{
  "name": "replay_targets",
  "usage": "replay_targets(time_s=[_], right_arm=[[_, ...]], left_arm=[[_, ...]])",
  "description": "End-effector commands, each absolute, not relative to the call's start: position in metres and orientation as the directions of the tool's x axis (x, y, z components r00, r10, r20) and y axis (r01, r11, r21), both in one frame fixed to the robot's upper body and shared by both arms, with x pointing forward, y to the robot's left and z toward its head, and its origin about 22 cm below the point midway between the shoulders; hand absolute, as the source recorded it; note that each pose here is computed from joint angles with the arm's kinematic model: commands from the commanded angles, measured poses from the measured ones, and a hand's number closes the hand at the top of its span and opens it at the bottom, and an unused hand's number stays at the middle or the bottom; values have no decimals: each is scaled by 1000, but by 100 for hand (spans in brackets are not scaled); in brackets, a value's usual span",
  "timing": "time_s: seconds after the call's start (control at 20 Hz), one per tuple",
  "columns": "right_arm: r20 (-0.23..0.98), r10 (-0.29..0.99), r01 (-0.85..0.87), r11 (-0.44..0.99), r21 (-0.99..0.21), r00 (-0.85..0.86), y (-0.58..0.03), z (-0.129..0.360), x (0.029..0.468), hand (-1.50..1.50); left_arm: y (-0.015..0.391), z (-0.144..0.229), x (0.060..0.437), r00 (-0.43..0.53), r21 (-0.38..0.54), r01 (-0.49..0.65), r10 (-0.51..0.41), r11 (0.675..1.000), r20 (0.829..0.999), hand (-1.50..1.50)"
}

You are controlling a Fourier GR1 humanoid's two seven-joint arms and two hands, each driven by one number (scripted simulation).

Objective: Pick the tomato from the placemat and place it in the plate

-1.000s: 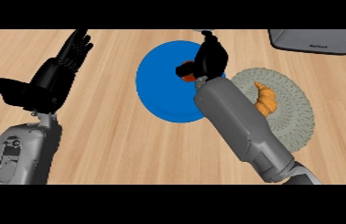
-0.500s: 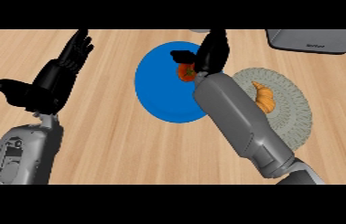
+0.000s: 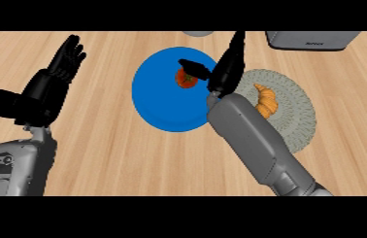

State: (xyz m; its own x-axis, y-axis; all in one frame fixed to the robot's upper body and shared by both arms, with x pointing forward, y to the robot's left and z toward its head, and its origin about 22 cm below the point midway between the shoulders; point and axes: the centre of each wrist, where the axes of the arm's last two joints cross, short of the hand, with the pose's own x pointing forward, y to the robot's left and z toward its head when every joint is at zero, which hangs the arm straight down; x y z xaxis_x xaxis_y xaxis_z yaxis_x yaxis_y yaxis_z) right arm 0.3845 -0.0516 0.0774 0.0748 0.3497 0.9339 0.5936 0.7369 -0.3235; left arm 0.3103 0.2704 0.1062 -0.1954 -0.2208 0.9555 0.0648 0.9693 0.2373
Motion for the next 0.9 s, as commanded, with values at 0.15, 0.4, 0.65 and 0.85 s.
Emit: replay_targets(time_s=[0.15, 0.4, 0.65, 0.85], right_arm=[[962, 271, 645, 734, -212, 7, -86, 59, 340, -150], [953, 302, 601, 762, -243, 2, -118, 39, 280, -150], [943, 333, 611, 743, -273, 16, -154, 46, 243, -150], [940, 340, 599, 746, -290, 32, -165, 50, 214, -150]], left_arm=[[302, 108, 291, -176, 252, 10, -246, 968, 953, 0], [287, 100, 296, -185, 235, 6, -230, 972, 955, 0], [269, 105, 294, -178, 223, 18, -216, 975, 960, 0], [273, 115, 295, -189, 228, 15, -221, 974, 957, 0]])
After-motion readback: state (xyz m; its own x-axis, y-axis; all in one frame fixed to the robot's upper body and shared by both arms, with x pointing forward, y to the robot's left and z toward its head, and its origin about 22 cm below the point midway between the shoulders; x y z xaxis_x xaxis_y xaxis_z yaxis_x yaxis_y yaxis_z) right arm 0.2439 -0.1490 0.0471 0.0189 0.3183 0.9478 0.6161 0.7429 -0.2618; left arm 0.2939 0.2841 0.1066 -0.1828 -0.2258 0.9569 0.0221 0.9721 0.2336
